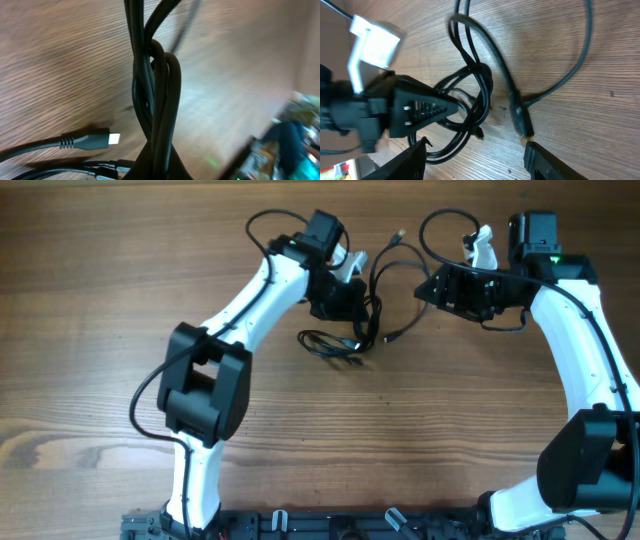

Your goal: Untangle cables

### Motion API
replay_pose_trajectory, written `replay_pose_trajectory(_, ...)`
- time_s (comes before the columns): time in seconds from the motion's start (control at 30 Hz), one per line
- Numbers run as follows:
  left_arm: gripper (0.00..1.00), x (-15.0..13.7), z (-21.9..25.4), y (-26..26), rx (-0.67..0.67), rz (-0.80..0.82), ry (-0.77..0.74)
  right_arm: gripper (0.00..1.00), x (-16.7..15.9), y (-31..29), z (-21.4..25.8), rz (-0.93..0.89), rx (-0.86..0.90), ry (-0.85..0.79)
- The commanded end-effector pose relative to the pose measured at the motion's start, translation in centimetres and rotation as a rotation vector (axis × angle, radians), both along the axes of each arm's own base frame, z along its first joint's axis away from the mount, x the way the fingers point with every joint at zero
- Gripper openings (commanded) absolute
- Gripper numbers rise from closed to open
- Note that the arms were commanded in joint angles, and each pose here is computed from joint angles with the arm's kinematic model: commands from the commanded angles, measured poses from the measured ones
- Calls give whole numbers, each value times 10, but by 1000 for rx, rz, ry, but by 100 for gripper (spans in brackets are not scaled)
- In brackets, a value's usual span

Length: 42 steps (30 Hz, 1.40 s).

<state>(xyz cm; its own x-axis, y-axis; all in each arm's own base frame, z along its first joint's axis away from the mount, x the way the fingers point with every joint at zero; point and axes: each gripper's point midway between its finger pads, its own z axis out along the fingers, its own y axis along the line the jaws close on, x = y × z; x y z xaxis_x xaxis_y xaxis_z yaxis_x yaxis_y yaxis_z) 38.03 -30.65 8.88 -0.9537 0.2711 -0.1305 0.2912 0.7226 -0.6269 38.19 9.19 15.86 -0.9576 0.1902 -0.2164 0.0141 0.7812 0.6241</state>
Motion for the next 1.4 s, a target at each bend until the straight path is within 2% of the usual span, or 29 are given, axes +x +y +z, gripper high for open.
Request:
replay_pose_trajectory(0.0,4,-2,98,-11,-308,-123,-130,63,7,6,11,33,25,-50)
replay_pose_trajectory(0.27,4,-13,179,-3,-732,-239,-105,63,7,29,36,183,163,-183)
replay_pose_trajectory(0.37,4,-11,190,5,-791,-252,-111,62,9,35,47,214,213,-237)
replay_pose_trajectory(0.63,4,-5,187,9,-773,-232,-123,56,11,26,85,210,235,-371)
replay_pose_trajectory(0.93,4,-12,187,1,-772,-242,-96,43,8,47,93,217,268,-355)
replay_pose_trajectory(1.37,4,-22,187,-11,-771,-264,-66,27,17,62,91,189,222,-354)
